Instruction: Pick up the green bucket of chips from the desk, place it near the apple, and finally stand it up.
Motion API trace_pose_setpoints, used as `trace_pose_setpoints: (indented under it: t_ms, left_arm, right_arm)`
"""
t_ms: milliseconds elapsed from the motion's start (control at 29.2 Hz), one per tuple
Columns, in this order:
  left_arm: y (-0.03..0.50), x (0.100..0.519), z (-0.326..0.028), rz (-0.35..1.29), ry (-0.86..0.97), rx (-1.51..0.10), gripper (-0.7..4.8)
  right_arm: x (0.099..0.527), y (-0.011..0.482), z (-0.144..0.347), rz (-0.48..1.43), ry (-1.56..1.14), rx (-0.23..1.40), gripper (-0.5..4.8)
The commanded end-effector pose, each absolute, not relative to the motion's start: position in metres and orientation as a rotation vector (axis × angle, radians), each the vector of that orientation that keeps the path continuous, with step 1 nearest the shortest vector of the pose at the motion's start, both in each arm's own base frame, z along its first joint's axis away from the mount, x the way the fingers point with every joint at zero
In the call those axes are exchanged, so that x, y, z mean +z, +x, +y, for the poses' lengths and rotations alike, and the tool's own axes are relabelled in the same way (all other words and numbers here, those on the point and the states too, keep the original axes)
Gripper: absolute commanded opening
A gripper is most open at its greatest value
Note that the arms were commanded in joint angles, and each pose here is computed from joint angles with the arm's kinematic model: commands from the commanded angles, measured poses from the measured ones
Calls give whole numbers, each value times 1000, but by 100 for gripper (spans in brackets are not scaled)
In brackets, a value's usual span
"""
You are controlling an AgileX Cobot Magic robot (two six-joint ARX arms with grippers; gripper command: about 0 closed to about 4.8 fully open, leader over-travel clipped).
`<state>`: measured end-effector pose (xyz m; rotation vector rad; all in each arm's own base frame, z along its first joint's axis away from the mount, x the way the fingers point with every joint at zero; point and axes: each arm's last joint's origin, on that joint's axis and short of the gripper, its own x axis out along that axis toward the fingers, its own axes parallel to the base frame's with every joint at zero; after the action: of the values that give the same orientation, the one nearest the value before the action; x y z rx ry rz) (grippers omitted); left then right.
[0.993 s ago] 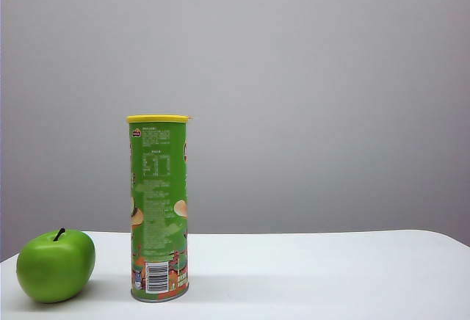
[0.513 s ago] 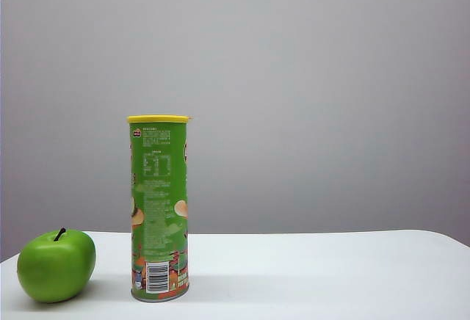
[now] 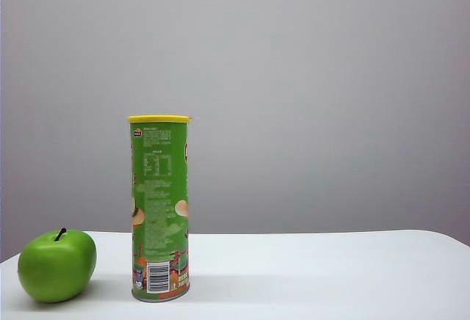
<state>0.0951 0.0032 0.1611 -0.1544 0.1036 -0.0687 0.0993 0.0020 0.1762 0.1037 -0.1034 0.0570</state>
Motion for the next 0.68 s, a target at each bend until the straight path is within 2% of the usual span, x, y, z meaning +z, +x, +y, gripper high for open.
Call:
trace_pose_setpoints:
  t_ms: [34, 411, 685]
  left_arm:
    - [97, 156, 3, 100, -150, -73, -6]
    - [97, 156, 3, 96, -120, -76, -6]
    - [96, 151, 4, 147, -19, -57, -5]
  right_arm:
    - [169, 98, 1, -53, 101, 20, -1]
    - [146, 96, -2, 181, 154, -100, -1]
    - [144, 97, 0, 209, 162, -19, 4]
